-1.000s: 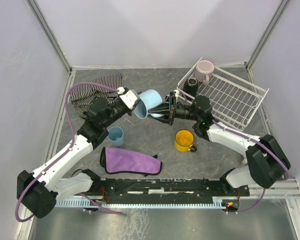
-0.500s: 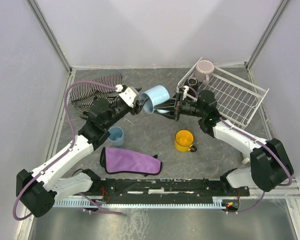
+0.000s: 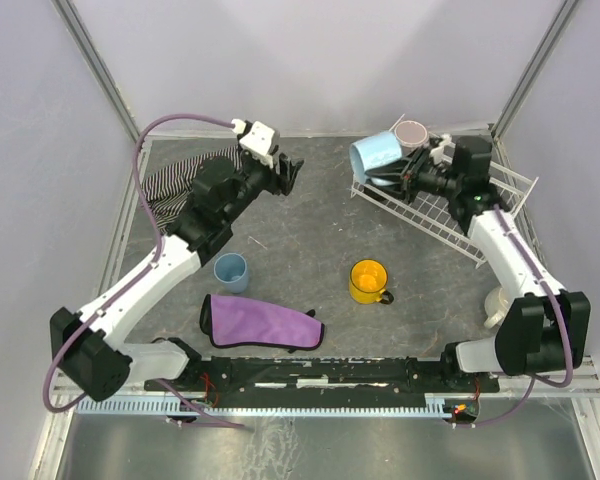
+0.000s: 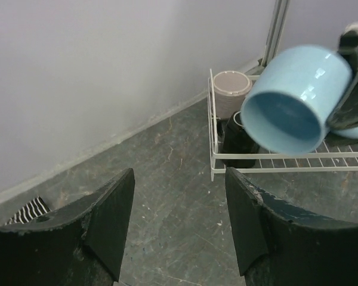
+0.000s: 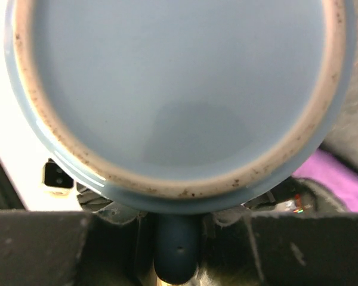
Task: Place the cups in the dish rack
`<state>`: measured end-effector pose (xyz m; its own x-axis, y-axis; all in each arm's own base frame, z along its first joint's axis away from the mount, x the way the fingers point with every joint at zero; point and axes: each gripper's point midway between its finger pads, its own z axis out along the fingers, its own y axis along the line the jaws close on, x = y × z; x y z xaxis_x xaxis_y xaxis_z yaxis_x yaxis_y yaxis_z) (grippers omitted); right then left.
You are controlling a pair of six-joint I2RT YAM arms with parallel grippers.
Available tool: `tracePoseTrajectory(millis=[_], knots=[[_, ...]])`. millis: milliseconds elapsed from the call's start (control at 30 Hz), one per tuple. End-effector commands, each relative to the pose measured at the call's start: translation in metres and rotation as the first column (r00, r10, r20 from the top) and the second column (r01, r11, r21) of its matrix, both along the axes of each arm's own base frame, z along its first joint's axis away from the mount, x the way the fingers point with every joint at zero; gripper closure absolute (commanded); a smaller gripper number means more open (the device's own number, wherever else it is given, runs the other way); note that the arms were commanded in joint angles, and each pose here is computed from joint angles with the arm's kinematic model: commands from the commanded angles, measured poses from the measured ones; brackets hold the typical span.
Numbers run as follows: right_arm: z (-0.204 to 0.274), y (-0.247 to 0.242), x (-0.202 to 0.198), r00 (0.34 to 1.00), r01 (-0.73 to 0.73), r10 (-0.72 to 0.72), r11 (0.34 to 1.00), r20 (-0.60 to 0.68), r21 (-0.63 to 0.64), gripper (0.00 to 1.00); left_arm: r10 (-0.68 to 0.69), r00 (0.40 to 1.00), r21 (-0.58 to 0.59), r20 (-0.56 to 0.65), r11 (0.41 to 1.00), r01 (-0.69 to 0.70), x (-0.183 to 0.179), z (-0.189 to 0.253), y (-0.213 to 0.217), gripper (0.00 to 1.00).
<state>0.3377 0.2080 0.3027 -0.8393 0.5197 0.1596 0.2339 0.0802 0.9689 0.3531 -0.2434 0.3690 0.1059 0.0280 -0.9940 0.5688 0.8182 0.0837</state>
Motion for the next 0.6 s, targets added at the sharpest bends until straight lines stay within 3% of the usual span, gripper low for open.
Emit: tracePoseTrajectory(millis=[0,133,167,200,333,567], knots=[[0.044,-0.028,0.005,0.954,-0.006,0.059,0.984,0.295,-0.175,1.00,0.017,0.986,-0.038,-0.166,0.999,-0.024,0.013,-0.013,-0.007,0.32],[0.022,-0.061,0.025,0.953,0.052,0.064,0.928,0.296,-0.369,0.99,0.017,0.966,-0.025,-0.260,0.999,-0.024,0.022,-0.031,-0.017,0.30],[0.018,-0.071,0.030,0.954,0.069,0.063,0.906,0.293,-0.417,0.99,0.023,0.956,-0.014,-0.294,1.000,-0.028,0.024,-0.040,-0.018,0.12],[0.016,-0.081,0.036,0.952,0.091,0.062,0.877,0.299,-0.472,0.99,0.026,0.947,-0.010,-0.321,0.999,-0.031,0.027,-0.044,-0.020,0.01],[0.004,-0.127,0.052,0.956,0.148,0.080,0.699,0.283,-0.700,0.99,0.023,0.906,-0.007,-0.422,1.000,-0.028,0.031,-0.064,-0.026,0.01],[-0.005,-0.182,0.076,0.962,0.210,0.059,0.457,0.266,-0.864,0.99,0.011,0.881,-0.019,-0.473,1.000,-0.022,0.033,-0.073,-0.030,0.01]])
